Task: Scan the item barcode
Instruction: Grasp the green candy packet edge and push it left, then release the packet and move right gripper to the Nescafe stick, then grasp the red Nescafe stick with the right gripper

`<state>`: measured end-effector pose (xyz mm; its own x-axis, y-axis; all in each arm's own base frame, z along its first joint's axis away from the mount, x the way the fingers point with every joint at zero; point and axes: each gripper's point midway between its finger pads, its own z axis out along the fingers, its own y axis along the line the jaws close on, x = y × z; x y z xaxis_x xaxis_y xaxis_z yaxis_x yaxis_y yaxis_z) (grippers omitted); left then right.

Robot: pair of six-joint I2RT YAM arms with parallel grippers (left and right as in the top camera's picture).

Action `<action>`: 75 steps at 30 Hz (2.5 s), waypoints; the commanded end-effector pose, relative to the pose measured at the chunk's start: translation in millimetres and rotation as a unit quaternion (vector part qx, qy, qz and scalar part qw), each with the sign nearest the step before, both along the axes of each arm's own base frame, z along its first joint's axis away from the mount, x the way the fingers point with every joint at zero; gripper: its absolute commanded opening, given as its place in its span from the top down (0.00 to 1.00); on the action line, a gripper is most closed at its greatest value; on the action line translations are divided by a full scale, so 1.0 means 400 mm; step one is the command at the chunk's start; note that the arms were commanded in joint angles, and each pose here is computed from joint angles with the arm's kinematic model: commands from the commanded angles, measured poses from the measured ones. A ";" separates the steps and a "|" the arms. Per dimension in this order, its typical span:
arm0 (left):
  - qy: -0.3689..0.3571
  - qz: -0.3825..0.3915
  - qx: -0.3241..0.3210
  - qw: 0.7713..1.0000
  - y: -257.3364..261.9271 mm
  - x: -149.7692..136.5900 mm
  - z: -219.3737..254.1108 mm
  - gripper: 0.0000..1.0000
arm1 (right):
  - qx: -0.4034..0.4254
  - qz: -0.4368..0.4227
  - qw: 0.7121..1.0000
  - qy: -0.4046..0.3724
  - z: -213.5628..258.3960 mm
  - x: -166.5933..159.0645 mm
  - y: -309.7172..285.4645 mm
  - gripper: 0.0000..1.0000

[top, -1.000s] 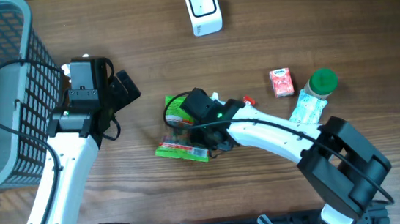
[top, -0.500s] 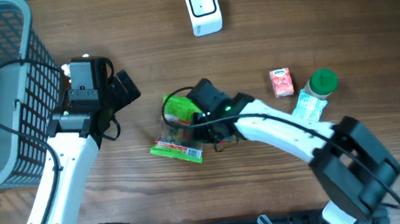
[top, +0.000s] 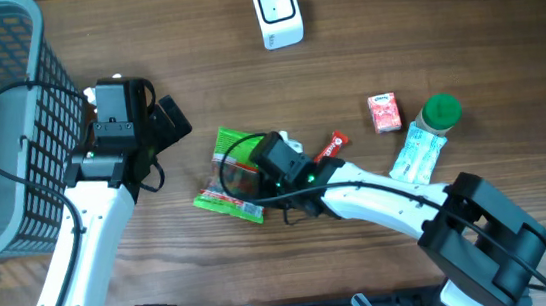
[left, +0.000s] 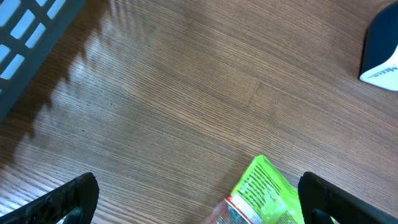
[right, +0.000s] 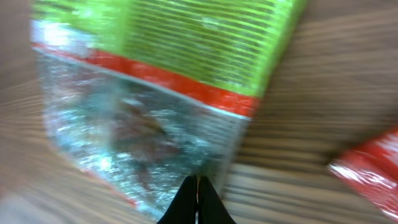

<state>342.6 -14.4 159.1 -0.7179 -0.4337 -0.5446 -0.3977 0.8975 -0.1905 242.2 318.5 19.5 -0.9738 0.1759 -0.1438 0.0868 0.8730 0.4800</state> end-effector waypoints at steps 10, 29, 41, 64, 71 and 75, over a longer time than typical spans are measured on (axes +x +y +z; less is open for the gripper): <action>-0.004 0.005 0.004 1.000 0.009 0.005 0.007 0.00 | -0.059 -0.026 0.996 -0.064 -0.017 0.144 -0.134 0.95; -0.004 0.005 0.004 1.000 0.009 0.005 0.007 0.00 | 0.041 0.107 0.988 -0.105 0.051 0.216 -0.059 0.96; -0.004 0.005 0.004 1.000 0.009 0.005 0.007 0.00 | -0.092 0.182 0.979 -0.018 0.081 0.031 -0.292 0.96; -0.004 0.005 0.004 1.000 0.009 0.005 0.007 0.00 | -0.118 0.174 0.967 -0.145 -0.089 0.189 -0.237 0.88; -0.004 0.005 0.004 1.000 0.009 0.005 0.007 0.00 | -0.111 0.111 0.954 -0.255 0.014 0.338 -0.243 0.82; -0.004 0.005 0.004 1.000 0.009 0.005 0.007 0.00 | -0.102 0.187 0.932 -0.294 0.128 0.336 -0.237 0.71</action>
<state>342.6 -14.4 159.1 -0.7178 -0.4337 -0.5447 -0.3979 0.8975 -0.1903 365.0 218.7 15.3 -0.8073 -0.1479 -0.5713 -0.3245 0.9199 0.2203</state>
